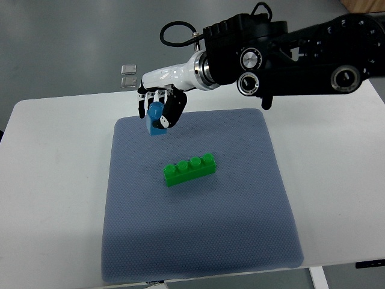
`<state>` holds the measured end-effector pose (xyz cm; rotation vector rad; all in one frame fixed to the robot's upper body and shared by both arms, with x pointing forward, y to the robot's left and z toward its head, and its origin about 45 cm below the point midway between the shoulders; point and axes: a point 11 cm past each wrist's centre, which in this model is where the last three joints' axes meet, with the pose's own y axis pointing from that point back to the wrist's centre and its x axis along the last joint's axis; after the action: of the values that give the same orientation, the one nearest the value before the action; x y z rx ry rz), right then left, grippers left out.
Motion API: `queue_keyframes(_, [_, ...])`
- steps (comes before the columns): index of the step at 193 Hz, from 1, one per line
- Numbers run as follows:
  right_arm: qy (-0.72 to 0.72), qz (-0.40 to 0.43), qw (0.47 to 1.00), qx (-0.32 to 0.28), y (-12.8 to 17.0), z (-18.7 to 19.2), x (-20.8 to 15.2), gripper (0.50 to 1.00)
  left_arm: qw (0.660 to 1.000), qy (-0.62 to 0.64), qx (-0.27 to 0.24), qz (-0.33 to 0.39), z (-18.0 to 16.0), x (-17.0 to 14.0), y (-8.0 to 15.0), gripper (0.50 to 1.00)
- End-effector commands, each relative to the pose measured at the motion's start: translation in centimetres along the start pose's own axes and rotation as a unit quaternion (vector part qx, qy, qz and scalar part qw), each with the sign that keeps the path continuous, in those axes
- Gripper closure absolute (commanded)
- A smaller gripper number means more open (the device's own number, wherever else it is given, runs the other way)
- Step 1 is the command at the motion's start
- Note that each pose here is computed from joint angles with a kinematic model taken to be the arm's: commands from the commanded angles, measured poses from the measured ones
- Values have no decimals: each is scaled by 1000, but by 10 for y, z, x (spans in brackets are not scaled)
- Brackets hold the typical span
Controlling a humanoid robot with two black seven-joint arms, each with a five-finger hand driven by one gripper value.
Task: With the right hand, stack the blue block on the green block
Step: 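Carry the blue block over the green block and lower it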
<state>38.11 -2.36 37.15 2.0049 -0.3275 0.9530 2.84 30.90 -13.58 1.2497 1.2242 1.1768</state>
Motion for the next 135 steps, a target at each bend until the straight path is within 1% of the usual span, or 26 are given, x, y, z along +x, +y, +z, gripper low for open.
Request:
queue_keyframes(1, [-3,-1,1000,-18,-6,12,-10,908,1000,1,0,0,0,0,0,500])
queue_keyframes(14, [-5,-1,1000,-22,-7,15,-12,908,1000,1,0,0,0,0,0,500])
queue_keyframes(15, [-4,-1,1000,-30,-9,20,-16,908,1000,1,0,-1,0,-1,0,500])
queue_keyframes(30, [1,-1,999,-35,-13,28,-23,908,1000,0,0,0,0,0,0,500])
queue_keyframes(40, [1,-1,999,-35,-13,28,-23,908,1000,0,0,0,0,0,0,500])
queue_keyframes(41, [0,-4,999,-39,-16,35,-30,908,1000,0,0,-1,0,-1,0,500])
queue_keyframes(47, [-2,-8,999,-41,-19,39,-36,908,1000,0,0,0,0,0,0,500])
queue_keyframes(68, [-5,-9,999,-44,-22,45,-44,908,1000,1,0,-1,0,-1,0,500])
queue_keyframes(69, [-6,-10,999,-46,-26,50,-50,908,1000,1,0,-1,0,-1,0,500])
queue_keyframes(73, [-5,-9,999,-48,-27,52,-52,908,1000,1,0,-1,0,-1,0,500])
queue_keyframes(135, [6,-4,998,-61,-34,68,-59,908,1000,1,0,1,0,0,0,500])
